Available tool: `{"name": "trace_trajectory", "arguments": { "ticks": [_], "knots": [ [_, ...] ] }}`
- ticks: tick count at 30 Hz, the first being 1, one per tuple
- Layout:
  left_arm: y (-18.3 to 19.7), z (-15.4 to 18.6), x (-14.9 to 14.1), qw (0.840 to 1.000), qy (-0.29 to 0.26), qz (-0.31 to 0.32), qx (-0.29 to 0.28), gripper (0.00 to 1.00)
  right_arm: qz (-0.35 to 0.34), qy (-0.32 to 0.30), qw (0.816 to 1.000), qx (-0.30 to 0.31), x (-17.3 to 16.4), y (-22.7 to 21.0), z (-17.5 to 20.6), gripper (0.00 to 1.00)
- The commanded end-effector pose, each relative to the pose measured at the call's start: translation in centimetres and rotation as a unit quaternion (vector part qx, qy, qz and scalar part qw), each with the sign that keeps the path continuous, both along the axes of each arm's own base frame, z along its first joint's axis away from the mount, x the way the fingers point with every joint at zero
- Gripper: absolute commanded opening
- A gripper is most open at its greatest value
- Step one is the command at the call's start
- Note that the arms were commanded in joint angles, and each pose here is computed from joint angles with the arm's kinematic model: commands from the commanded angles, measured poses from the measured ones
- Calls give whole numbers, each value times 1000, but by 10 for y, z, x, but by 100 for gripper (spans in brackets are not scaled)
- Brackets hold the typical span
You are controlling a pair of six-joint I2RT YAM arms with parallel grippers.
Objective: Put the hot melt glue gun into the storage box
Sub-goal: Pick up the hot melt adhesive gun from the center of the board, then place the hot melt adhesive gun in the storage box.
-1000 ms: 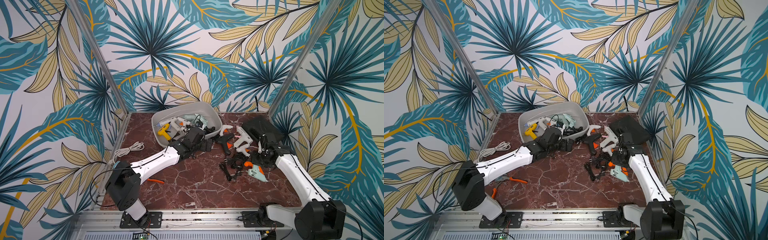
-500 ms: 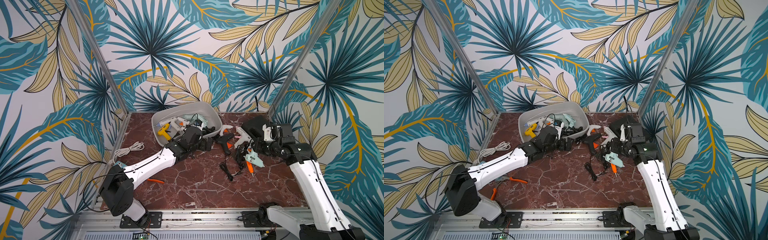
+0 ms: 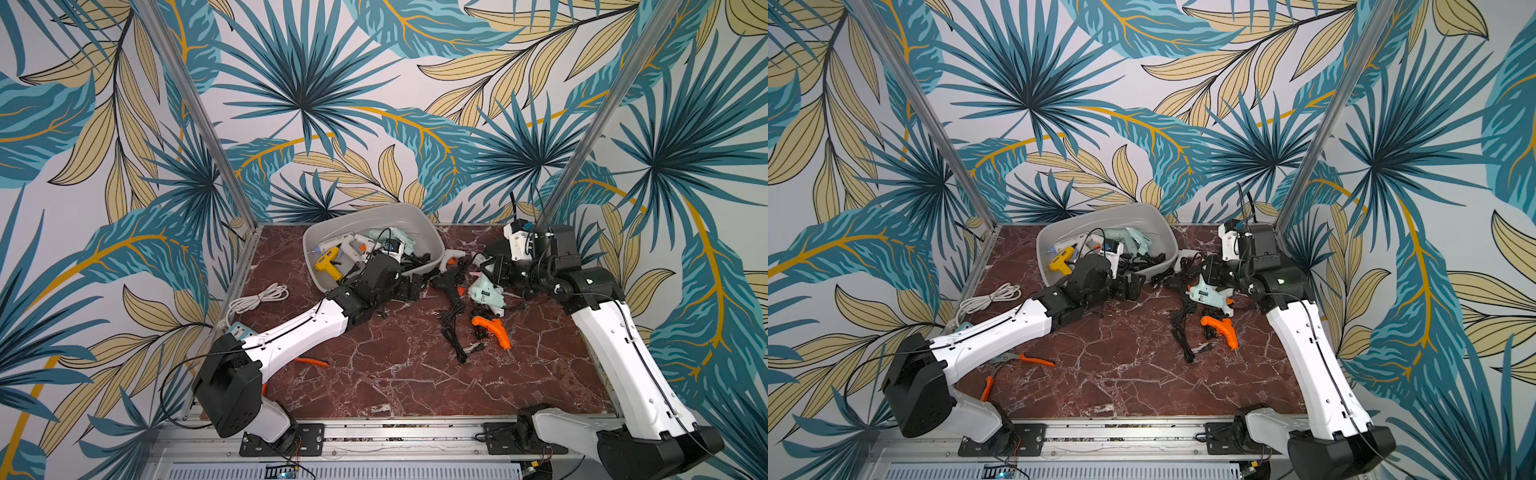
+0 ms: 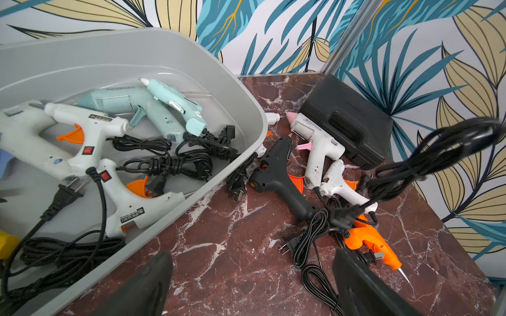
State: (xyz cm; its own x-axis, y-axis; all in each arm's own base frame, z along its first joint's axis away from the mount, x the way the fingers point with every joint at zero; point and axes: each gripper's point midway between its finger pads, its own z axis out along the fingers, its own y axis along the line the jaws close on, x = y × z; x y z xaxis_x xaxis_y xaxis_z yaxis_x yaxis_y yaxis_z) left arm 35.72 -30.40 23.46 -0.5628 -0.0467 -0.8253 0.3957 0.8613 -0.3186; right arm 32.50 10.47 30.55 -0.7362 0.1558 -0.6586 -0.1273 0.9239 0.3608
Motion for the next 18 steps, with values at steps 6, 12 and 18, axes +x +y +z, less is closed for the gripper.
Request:
{"name": "trace_trajectory", "arguments": {
  "ticks": [6, 12, 18],
  "knots": [
    [-12, 33, -21, 996, -18, -68, -60, 92, -26, 14, 998, -61, 27, 22, -26, 0],
    [-43, 45, -66, 970, 11, -214, -111, 80, -18, 18, 997, -72, 46, 54, -36, 0],
    [-56, 41, -85, 957, 34, -270, -101, 80, 4, 1, 999, -53, 61, 93, -24, 0]
  ]
}}
